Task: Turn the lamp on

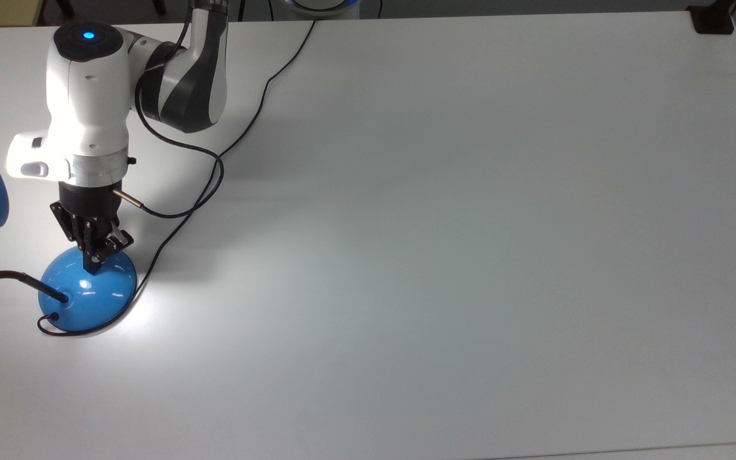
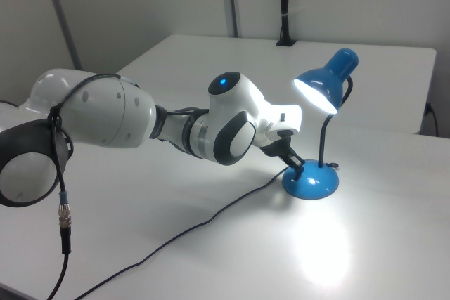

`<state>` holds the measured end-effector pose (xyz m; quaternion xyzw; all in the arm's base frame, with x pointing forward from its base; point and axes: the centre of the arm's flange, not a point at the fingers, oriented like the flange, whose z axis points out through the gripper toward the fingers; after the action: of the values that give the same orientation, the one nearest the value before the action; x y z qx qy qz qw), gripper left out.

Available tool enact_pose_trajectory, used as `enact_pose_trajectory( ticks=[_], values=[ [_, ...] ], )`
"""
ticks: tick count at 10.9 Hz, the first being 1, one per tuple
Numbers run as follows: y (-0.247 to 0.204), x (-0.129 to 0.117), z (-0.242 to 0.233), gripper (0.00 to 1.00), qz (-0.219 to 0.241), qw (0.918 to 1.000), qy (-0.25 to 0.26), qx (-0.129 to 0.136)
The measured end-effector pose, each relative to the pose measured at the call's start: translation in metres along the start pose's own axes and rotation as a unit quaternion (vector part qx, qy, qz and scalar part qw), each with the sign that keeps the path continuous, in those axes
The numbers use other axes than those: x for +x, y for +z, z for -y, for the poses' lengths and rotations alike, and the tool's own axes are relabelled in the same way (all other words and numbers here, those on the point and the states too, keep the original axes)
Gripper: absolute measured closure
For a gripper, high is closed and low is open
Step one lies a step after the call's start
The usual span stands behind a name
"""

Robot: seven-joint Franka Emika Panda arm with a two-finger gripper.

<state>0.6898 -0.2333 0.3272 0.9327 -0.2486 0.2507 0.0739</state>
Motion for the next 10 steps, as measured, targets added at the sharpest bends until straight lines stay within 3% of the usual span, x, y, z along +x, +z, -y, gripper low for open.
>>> enact_pose_trajectory(
  ticks=[6,8,10],
  values=[
    [-0.006,0.005,0.002,0.99,-0.006,1.0000,-0.001,0.002],
    [-0.033,0.004,0.039,0.99,0.036,0.9990,-0.024,0.010],
    [-0.091,-0.006,0.105,0.99,0.090,0.9922,-0.081,0.031]
  ],
)
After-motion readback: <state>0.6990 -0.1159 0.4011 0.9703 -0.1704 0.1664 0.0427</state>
